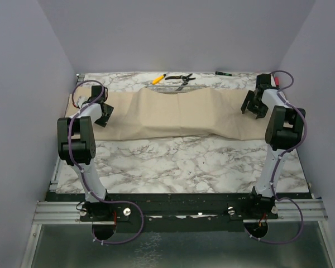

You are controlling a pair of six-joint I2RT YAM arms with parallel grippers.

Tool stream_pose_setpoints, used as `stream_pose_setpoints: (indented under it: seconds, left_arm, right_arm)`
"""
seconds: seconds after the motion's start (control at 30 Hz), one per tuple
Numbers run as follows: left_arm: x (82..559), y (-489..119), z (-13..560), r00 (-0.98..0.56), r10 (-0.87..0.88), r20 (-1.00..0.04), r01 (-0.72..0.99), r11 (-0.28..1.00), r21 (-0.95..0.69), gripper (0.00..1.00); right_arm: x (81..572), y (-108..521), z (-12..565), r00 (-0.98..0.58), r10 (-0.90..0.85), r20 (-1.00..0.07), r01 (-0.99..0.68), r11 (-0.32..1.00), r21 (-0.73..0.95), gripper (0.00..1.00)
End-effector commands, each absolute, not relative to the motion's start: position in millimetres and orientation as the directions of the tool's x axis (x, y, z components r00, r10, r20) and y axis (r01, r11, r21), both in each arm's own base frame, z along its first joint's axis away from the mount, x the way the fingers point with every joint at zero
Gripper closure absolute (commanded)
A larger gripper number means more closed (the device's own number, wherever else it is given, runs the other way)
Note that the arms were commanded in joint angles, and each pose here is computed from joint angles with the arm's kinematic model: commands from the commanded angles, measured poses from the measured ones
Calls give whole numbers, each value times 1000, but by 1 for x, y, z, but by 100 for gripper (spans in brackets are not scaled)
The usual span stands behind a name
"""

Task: Open and lay out the surgical kit
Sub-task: Open the surgical kit at the center of the board.

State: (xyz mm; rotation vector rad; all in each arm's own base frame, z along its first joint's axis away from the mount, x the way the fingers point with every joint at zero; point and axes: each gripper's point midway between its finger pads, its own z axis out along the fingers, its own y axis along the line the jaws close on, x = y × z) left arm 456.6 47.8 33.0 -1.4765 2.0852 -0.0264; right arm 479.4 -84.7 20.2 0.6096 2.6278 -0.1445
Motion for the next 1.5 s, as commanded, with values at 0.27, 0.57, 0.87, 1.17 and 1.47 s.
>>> stream_pose_setpoints:
  seconds: [0.27,0.57,0.87,1.17,1.47]
  left_arm:
    - [364,86,-28,-341,-843,-415,-930,368,17,39]
    - [378,91,10,-339,-820,-460,-917,397,-32,40]
    - [462,77,76,-437,-726,-531,-769,608,-198,40]
    - [503,34,77,-504,-708,-494,-632,693,-348,40]
    - [482,17,35,-522,-722,-454,-659,679,-323,41]
  right_arm:
    - [414,-107,-27,-872,408,-271,472,848,-241,28]
    - [421,-118,14,-831,440,-340,534,801,-269,29]
    - [500,-75,85,-761,403,-509,435,898,60,27]
    - [584,9,110,-653,521,-549,375,853,363,33]
    - [614,71,74,-619,642,-452,466,764,447,39]
